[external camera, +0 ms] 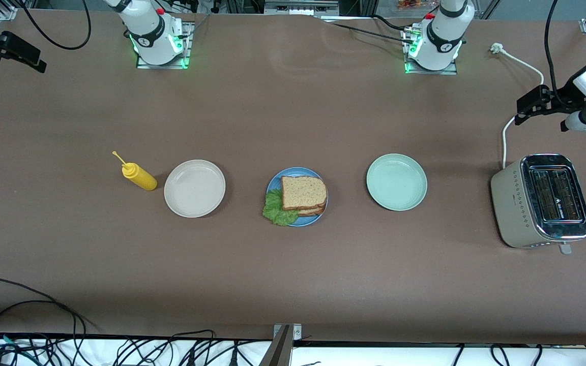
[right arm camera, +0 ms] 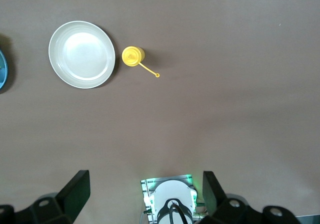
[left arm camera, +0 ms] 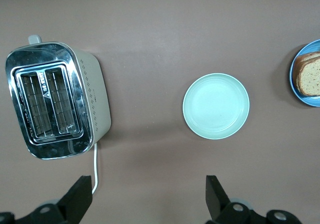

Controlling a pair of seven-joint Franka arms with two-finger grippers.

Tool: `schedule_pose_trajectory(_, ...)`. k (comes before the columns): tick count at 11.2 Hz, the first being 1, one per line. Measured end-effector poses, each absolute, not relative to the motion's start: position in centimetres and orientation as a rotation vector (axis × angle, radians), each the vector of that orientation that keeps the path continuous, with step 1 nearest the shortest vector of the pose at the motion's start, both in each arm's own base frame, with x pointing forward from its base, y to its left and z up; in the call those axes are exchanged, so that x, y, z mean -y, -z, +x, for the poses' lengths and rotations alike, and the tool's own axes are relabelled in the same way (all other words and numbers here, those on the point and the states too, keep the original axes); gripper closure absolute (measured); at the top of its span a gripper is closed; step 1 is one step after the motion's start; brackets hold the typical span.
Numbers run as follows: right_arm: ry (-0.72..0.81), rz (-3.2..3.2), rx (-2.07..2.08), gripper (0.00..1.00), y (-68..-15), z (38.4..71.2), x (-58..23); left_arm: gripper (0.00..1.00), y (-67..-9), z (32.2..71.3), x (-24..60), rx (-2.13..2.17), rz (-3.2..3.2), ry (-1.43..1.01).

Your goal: Make sandwich in blue plate with both arms

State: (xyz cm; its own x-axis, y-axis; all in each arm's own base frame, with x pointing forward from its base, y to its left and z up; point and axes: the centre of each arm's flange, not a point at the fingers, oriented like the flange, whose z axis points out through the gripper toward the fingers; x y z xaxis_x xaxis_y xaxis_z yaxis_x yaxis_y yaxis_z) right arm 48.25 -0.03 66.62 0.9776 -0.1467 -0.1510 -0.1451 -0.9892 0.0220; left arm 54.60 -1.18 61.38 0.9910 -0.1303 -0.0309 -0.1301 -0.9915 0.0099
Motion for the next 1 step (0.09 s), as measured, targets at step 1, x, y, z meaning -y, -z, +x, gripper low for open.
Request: schedule_pose_trajectory(1, 0.242, 3.112, 0.223, 0.0, -66.59, 48.24, -0.2, 0.0, -61.38, 54.6, 1.18, 0.205, 3.127, 0.049)
